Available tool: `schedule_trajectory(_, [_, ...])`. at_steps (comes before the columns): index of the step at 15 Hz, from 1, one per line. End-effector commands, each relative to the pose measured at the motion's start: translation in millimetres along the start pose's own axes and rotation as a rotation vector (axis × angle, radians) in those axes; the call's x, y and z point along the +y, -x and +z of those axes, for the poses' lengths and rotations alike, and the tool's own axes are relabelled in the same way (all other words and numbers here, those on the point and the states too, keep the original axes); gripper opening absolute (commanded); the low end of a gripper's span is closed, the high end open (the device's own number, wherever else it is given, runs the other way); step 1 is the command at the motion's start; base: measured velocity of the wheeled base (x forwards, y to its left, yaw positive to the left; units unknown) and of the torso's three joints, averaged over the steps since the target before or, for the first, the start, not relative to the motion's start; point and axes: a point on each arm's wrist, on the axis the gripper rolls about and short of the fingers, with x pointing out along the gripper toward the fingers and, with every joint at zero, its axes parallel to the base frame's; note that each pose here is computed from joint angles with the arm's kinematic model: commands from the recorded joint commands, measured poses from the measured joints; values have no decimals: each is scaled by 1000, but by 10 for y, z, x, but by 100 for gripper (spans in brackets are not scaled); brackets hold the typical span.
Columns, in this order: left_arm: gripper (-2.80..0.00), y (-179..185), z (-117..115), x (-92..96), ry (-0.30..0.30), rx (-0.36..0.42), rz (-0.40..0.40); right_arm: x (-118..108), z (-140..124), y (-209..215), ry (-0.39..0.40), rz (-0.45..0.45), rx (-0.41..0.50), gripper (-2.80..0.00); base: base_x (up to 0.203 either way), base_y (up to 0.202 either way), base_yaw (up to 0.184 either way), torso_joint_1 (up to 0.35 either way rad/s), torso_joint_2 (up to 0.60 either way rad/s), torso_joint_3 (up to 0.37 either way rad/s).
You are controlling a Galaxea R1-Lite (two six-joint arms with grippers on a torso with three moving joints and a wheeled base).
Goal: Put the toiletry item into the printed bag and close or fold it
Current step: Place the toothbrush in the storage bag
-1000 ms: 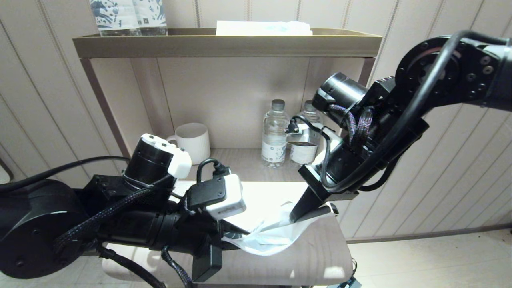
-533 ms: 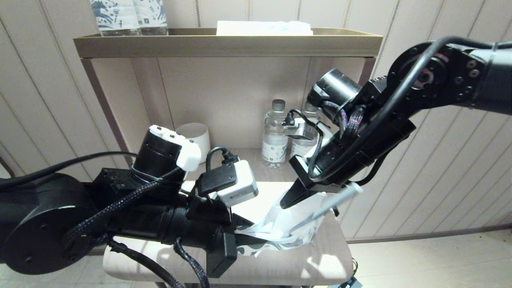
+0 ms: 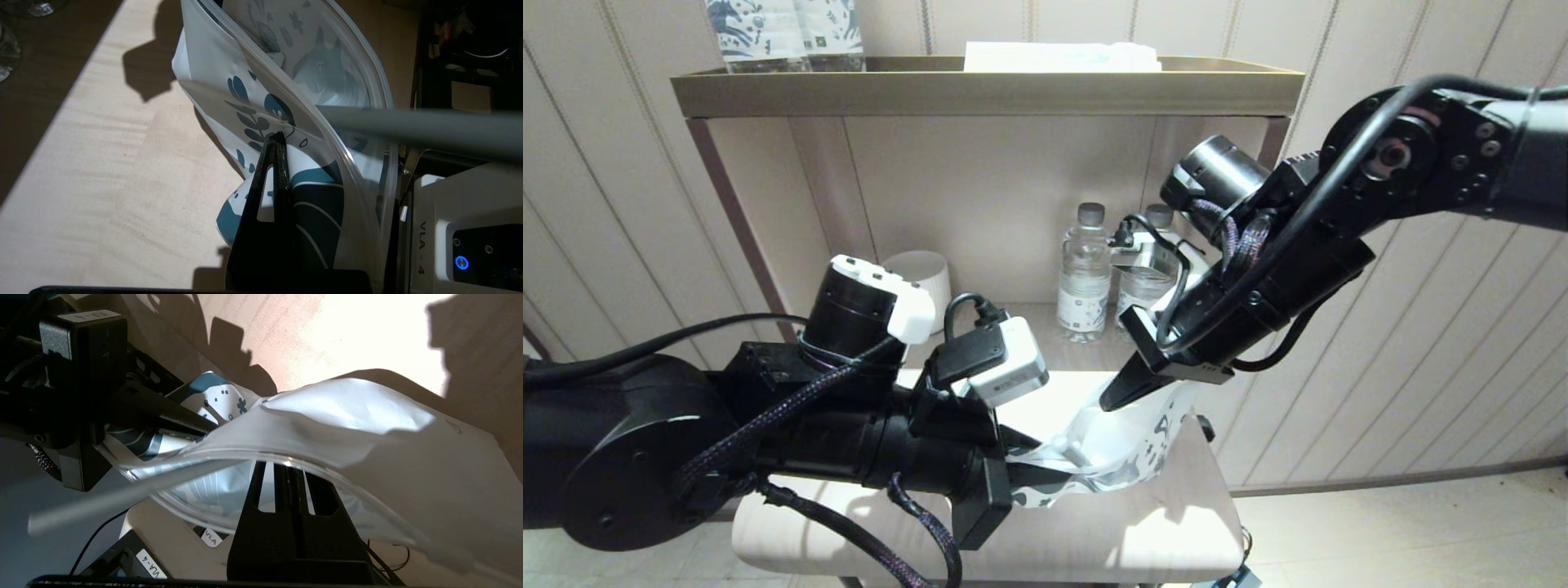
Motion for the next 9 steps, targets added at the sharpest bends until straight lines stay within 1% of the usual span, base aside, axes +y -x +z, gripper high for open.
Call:
schedule_trajectory(1, [-280,-8,-13,6,1,3,-3,-50,10,35,-16,-5,-7,-280,0,0,0,0,0,0])
schedule_trajectory(4, [-280,-56,-33,33,9,12,-5,-25,-25,163,-14,-5,-30,-280,0,0,0,0,0,0])
schedule_trajectory(6, [-280,-76,-47,55,16,17,-4,70,-102,313,3,3,-49,-280,0,0,0,0,0,0])
schedule_trajectory(7, [-280,-83,-39,94,31,15,5,123,-145,392,15,9,-61,-280,0,0,0,0,0,0])
schedule_trajectory(9, [-280,-93,-4,161,80,4,20,216,-227,556,39,19,-93,-280,0,0,0,0,0,0])
